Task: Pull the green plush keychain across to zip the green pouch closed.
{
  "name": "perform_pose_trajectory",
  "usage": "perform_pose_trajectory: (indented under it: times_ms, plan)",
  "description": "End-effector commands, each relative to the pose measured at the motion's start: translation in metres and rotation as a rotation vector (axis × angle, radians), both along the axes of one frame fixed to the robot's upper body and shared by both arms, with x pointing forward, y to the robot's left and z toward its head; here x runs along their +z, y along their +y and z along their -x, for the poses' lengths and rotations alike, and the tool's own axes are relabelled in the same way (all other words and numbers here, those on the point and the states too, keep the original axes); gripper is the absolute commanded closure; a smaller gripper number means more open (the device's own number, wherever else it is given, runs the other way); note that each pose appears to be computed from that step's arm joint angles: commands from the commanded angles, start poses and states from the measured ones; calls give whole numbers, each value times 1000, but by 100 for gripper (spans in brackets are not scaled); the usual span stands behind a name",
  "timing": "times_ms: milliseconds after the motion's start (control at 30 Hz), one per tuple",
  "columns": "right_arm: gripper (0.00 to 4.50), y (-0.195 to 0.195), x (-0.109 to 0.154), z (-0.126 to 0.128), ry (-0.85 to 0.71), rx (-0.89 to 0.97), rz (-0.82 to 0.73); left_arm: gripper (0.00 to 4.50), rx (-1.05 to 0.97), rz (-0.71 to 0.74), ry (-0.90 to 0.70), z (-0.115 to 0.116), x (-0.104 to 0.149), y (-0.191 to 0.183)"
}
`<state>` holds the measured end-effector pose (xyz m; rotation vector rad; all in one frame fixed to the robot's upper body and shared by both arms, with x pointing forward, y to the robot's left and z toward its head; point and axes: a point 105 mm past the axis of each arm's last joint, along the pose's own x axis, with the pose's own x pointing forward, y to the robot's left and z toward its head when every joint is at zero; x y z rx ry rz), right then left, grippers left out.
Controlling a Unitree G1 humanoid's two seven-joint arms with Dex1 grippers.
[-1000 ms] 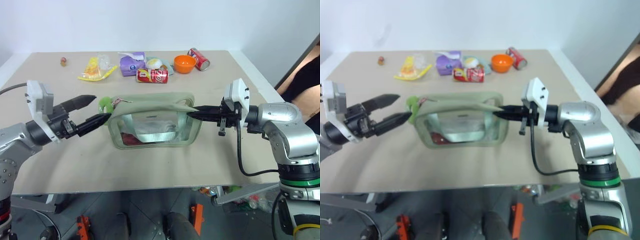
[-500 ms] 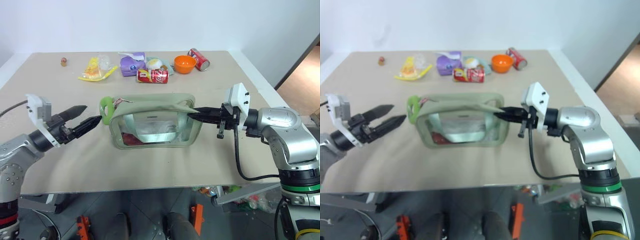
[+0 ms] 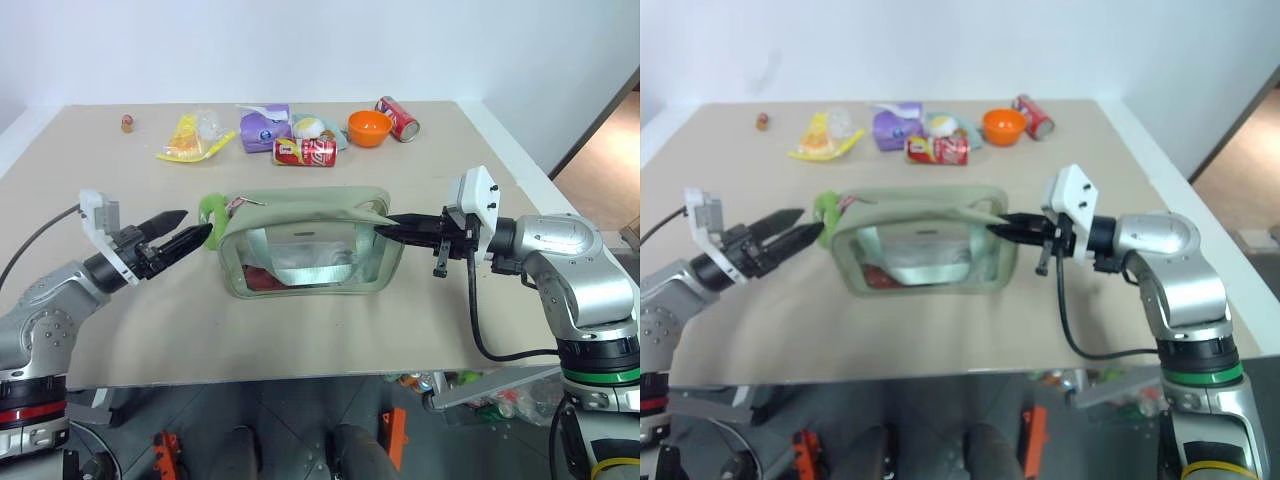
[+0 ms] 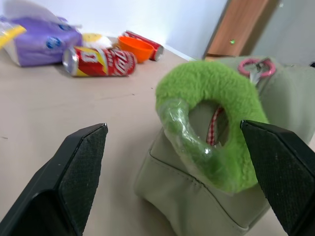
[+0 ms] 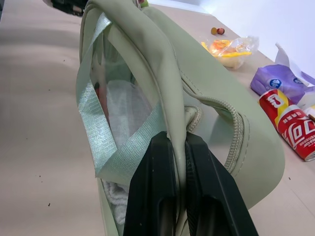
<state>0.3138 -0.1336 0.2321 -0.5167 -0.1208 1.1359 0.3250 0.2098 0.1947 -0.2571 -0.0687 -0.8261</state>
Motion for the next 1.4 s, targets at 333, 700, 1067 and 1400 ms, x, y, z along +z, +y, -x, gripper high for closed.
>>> perform_pose_trajectory:
  times_ms: [333,700,1067,1400]
  plan:
    - [450,-1,10,4,-54,9,36,322,-45,35,-53,-8,12,-10]
    - [450,-2,9,4,-49,9,49,447,-14,42,-90,-13,14,-11]
    - [450,-8,10,2,-40,-9,45,447,-131,-103,-502,12,132,-54]
    - [450,-7,10,-1,-47,-10,44,447,-377,-378,-517,-15,101,-135]
